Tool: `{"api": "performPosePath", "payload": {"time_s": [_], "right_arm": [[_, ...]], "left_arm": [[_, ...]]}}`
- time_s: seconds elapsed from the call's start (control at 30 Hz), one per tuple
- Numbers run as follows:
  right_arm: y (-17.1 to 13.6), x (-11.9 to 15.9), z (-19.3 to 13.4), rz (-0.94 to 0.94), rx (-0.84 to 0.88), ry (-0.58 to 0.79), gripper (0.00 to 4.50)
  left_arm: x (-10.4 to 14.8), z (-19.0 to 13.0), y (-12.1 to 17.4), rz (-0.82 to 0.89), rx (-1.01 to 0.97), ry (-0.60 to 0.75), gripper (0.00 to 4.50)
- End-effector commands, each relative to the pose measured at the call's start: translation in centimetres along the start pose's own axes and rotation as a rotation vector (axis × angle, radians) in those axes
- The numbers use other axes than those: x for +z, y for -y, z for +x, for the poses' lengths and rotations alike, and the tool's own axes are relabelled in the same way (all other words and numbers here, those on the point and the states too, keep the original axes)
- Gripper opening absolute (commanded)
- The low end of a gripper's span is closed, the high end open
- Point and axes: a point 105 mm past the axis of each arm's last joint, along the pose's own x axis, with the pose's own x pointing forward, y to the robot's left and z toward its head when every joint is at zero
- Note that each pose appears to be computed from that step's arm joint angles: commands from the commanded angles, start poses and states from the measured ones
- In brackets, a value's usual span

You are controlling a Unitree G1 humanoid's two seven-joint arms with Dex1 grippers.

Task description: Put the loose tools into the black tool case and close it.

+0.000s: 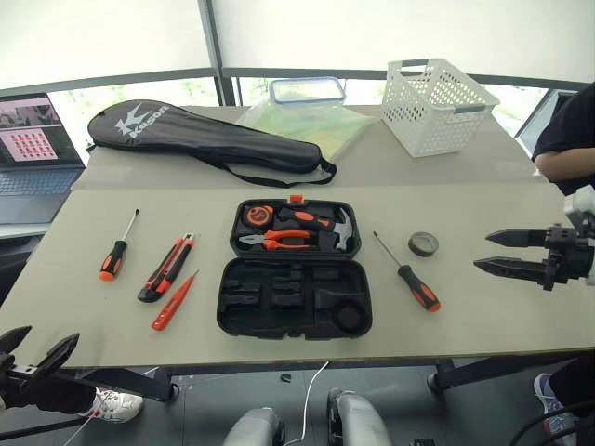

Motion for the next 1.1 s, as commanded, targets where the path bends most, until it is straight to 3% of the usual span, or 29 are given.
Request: {"api": "performPosePath", "payload": {"time_s": [0.03, 0.2, 0.4, 0.63, 0.77, 0.97, 1.1], "right_arm": [[-0.1, 1.2, 0.0, -0.046, -0.007, 0.026, 4.47], [-1.3, 4.4, 1.0, -0.126, 0.017, 0.096, 4.47], [-6.9, 9.6, 3.9, -0.251, 0.237, 0.209, 4.47], [-11.0, 11.0, 6.1, -0.315, 0.359, 0.28, 4.47], [-14.2, 11.7, 6.9, -0.374, 0.474, 0.318, 4.47], [-15.5, 12.5, 7.1, -0.395, 0.506, 0.348, 4.47], [-15.6, 12.8, 7.0, -0.401, 0.496, 0.358, 4.5]], "left_arm": [[1.2, -0.2, -0.1, 0.032, 0.02, 0.026, 4.47], [3.4, 1.7, 1.1, 0.013, -0.001, 0.013, 4.47], [6.8, 5.7, 1.5, -0.034, -0.038, -0.071, 4.47], [8.2, 10.0, 0.4, 0.042, -0.023, -0.148, 4.47], [8.2, 13.5, -0.6, -0.014, 0.002, -0.199, 4.47], [7.5, 16.3, -0.4, -0.057, -0.021, -0.23, 4.47], [6.4, 17.0, 0.3, -0.061, -0.047, -0.286, 3.47]]}}
